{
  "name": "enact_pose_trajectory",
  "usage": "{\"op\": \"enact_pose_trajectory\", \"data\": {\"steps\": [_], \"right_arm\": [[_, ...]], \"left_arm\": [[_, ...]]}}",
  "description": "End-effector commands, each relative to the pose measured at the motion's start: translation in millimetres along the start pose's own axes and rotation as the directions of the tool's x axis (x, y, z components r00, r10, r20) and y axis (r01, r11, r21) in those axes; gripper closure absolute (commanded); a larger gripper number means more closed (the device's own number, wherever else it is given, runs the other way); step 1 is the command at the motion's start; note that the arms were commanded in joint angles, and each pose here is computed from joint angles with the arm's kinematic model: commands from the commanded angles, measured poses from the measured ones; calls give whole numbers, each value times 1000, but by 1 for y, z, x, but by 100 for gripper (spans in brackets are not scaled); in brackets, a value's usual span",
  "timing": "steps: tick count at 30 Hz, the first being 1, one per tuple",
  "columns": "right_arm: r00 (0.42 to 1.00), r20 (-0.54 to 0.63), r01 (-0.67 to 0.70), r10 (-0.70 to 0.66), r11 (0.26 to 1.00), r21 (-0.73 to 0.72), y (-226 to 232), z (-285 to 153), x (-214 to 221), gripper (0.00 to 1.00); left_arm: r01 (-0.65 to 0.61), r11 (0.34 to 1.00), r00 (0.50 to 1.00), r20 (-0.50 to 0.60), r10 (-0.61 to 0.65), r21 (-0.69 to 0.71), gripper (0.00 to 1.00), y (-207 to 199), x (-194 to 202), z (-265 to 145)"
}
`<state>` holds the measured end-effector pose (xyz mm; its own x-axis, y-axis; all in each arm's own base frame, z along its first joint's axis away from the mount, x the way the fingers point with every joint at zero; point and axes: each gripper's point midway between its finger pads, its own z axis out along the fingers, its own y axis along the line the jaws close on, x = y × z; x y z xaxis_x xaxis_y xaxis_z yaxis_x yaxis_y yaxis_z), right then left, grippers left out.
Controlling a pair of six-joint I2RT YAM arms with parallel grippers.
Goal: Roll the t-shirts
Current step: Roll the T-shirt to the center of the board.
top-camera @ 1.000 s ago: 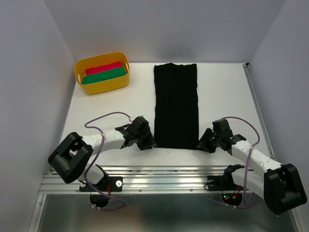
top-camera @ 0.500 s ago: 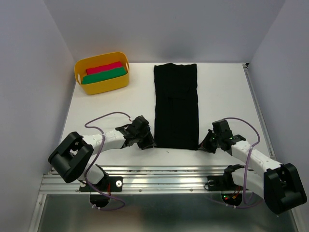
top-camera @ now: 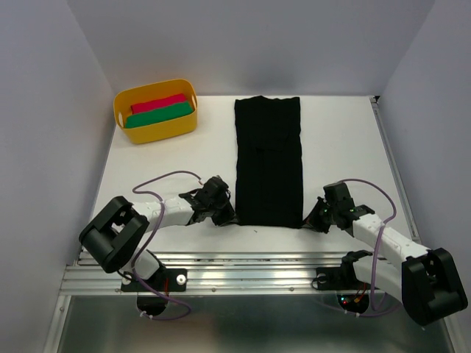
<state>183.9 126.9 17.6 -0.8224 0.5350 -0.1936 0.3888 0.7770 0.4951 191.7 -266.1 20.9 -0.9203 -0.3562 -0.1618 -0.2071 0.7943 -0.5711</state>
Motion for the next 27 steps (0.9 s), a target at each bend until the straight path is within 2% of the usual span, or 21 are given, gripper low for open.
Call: {"op": "enact_pose_trajectory", "data": {"steps": [1,3,4,8,12,15,16,20,27], "right_arm": [[1000,-7,1,-1,999,51,-11,1,3,99],[1000,-4,1,-1,998,55,-11,0,3,95],[1000,-1,1,-1,998,61,-12,0,2,87],[1000,1,-8,8,997,71,-14,1,3,69],[1000,-2,-11,12,997,71,-14,1,3,65],[1000,-3,-16,16,997,72,-16,1,5,73],[1000,-2,-18,19,998,64,-14,1,4,81],[1000,16,-19,18,998,58,-11,0,0,99],[998,57,-11,9,999,48,0,-8,-13,99]], "left_arm": [[0,1000,1000,-13,0,-9,86,6,5,4],[0,1000,1000,-13,0,-12,96,7,5,4],[0,1000,1000,-13,0,-14,100,7,5,4],[-10,1000,1000,-9,9,-14,100,3,2,3],[-16,1000,1000,-8,16,-10,100,0,1,2],[-18,1000,1000,-6,18,-7,100,-2,0,1],[-20,1000,1000,-6,20,-7,100,-2,0,1],[-27,1000,1000,-5,27,-1,100,-7,-2,-2],[-38,999,999,-2,38,10,100,-17,-6,-9]]}}
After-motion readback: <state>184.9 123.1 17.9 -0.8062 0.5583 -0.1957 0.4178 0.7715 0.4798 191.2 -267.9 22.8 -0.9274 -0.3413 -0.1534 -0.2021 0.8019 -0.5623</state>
